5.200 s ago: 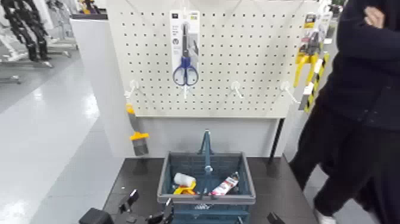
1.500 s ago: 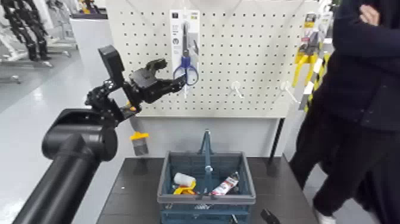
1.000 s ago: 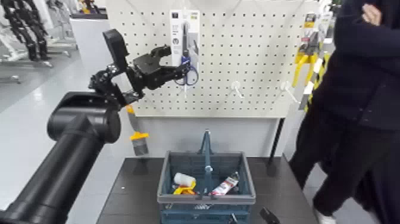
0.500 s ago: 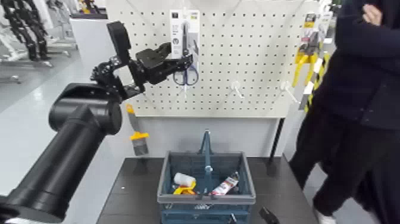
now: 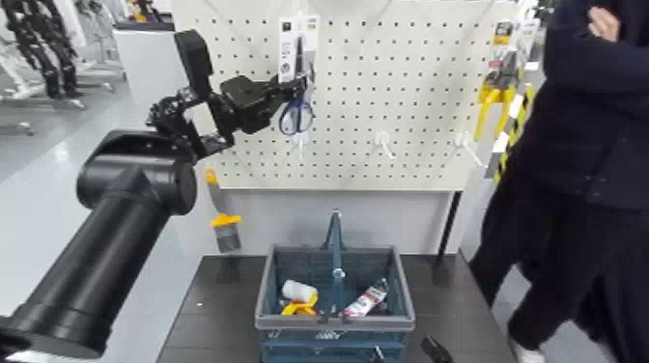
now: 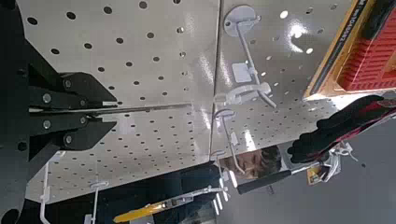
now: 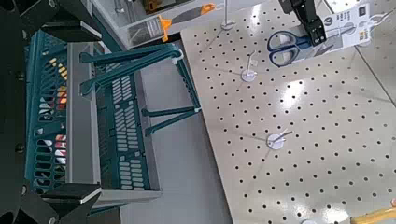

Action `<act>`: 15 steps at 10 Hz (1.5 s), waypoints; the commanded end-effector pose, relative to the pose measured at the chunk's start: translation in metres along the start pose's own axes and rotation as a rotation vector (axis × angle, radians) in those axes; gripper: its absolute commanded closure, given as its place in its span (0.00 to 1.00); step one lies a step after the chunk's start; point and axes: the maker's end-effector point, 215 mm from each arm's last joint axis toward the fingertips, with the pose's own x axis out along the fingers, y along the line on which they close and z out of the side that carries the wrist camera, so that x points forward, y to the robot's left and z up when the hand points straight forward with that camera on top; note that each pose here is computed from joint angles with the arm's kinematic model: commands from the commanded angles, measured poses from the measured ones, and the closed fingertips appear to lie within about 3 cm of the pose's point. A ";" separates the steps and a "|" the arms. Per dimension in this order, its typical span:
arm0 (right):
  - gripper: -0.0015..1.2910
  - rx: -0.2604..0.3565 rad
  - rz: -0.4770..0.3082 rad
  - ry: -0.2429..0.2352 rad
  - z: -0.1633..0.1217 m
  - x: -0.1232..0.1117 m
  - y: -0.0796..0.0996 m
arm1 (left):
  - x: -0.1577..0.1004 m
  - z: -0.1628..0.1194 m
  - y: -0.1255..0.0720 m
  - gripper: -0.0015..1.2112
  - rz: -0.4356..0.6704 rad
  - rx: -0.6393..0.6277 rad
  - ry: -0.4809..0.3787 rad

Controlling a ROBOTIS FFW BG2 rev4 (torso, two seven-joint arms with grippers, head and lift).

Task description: Put the blue scissors into the crate.

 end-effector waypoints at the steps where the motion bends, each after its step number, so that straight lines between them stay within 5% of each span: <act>1: 0.12 0.000 -0.002 -0.001 0.000 0.000 -0.001 | 0.000 0.002 0.001 0.97 0.001 0.002 -0.001; 5: 0.12 0.001 -0.005 -0.001 0.001 0.000 -0.003 | 0.003 0.013 -0.003 0.97 -0.006 0.018 -0.022; 10: 0.12 0.002 -0.006 0.001 -0.001 -0.002 -0.002 | 0.012 0.086 -0.048 0.97 -0.088 0.084 -0.133; 15: 0.12 0.004 -0.003 0.005 -0.002 -0.001 -0.001 | 0.010 0.080 -0.081 0.97 -0.119 0.023 -0.156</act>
